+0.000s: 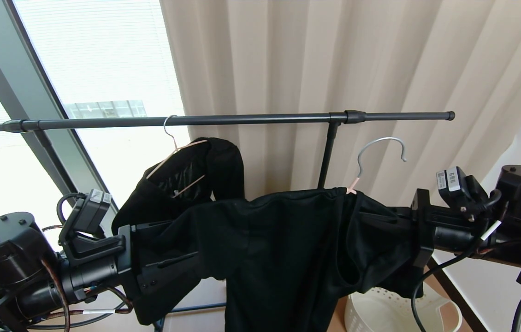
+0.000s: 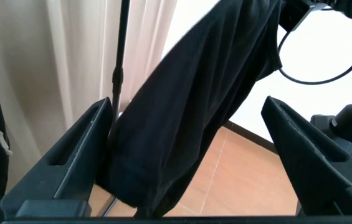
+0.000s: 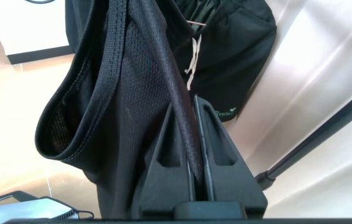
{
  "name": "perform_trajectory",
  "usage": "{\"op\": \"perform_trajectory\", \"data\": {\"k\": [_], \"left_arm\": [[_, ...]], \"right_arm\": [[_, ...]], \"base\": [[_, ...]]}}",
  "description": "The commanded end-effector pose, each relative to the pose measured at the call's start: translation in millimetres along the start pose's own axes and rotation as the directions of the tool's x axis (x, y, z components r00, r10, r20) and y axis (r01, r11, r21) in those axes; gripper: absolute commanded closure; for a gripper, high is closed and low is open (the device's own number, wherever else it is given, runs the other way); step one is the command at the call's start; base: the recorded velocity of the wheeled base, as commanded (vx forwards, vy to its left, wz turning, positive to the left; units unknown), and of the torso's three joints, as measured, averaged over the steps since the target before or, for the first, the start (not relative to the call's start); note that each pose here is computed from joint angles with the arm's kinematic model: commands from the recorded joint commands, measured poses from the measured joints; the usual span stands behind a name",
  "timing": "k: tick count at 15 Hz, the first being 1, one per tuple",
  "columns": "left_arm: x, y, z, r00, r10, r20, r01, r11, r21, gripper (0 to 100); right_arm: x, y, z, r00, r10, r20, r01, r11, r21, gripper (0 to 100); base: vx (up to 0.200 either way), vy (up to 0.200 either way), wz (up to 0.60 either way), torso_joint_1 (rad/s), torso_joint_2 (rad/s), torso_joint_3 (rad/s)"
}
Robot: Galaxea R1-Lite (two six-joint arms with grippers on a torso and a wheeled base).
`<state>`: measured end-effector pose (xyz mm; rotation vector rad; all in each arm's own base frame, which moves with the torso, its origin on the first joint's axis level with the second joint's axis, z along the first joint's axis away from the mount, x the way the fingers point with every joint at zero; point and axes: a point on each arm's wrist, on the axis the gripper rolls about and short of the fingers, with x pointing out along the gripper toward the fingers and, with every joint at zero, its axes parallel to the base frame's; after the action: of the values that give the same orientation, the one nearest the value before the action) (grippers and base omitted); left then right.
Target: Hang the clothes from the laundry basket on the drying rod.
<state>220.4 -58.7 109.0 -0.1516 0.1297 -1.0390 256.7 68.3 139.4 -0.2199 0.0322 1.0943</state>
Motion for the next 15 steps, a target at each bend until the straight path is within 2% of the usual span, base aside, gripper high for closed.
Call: {"op": "perform_trajectory", "data": {"k": [1,4,5,12,15], "left_arm": [[1.1,2.9,-3.3,1.000,0.005,-0.009,-0.005,1.000,-0.012,0],[1.1,3.0,-3.9,1.000,0.008,-0.011,-0.008,1.000,-0.015,0],[1.1,3.0,-3.9,1.000,0.008,-0.011,-0.008,1.000,-0.015,100],[1.5,3.7,-5.1,1.000,0.008,-0.015,-0.009,1.000,-0.015,100],[2.3,7.0,-9.6,1.000,0.015,-0.028,-0.016,0.999,-0.037,100]], "right_arm": [[0.2,-0.2,0.2,1.000,0.000,0.001,0.000,1.000,-0.001,100],[0.4,-0.3,-0.2,1.000,0.001,0.000,-0.001,1.000,0.001,100],[0.4,-0.3,-0.2,1.000,0.001,0.000,-0.001,1.000,-0.001,100],[0.9,-0.7,-1.5,1.000,0.000,-0.003,0.000,1.000,0.003,100],[0.3,-2.0,-0.9,1.000,-0.005,-0.001,0.005,1.000,0.000,100]], "base": [[0.000,0.000,0.00,0.000,0.00,0.000],[0.000,0.000,0.00,0.000,0.00,0.000],[0.000,0.000,0.00,0.000,0.00,0.000],[0.000,0.000,0.00,0.000,0.00,0.000],[0.000,0.000,0.00,0.000,0.00,0.000]]}}
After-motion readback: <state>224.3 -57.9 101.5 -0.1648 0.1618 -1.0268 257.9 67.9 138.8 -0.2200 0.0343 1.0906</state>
